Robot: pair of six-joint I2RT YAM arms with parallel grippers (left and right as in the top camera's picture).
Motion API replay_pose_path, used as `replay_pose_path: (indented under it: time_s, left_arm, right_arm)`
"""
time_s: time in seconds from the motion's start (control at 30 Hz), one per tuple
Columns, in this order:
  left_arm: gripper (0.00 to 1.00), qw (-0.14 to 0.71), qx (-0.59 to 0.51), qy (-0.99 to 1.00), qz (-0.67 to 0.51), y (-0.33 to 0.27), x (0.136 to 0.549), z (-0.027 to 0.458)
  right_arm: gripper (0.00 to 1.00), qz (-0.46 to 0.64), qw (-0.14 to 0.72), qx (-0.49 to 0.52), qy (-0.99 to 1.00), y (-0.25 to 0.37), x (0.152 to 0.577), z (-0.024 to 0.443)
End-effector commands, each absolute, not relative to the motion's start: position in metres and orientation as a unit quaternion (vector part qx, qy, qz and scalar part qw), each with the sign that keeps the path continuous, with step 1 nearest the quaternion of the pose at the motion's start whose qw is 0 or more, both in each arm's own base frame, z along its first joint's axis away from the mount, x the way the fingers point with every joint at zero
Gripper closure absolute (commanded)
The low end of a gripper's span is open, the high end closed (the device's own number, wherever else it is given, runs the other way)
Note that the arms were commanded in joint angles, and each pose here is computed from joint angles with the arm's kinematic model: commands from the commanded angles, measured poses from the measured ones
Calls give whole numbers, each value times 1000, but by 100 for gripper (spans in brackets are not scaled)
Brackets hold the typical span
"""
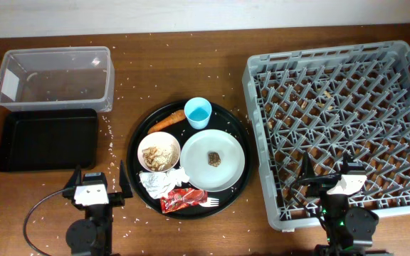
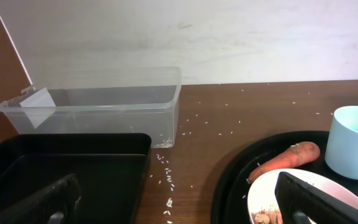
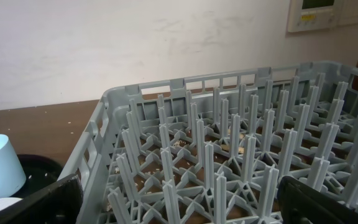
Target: Sort waste into correct bins and load items into the dishwasher rack
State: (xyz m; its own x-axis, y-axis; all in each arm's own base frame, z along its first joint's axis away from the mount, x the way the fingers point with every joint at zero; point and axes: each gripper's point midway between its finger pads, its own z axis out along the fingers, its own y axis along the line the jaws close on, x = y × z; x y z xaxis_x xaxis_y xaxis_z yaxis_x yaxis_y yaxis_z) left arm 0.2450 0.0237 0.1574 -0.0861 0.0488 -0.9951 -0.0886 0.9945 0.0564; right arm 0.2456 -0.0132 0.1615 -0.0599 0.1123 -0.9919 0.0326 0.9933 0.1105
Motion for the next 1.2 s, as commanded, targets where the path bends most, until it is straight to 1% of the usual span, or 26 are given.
replay_pose_path:
  time_s: [0.0,0.6,0.8,0.93,1.03,1.1,1.17]
  left_arm:
    - [1,676,-13,735,59,26,245,156]
    - [1,676,-14,735,60,26,245,156]
    - [1,676,-14,735,60,26,245,156]
    - [1,675,-21,734,68,30,244,156]
    - [1,675,-28,733,76,34,244,157]
    - [1,683,-31,725,79,35,244,162]
    - [1,718,-31,691,81,35,244,187]
  right_arm:
    - [2,30,683,52,728,-14,246,159]
    - [2,29,683,52,728,-14,246,159]
    - [2,20,724,53,688,-18,246,187]
    - [1,23,723,51,689,-17,246,186]
    - [2,28,701,50,711,-15,246,171]
    - [2,35,702,45,710,-12,246,172]
    - [2,50,735,20,676,-3,245,197]
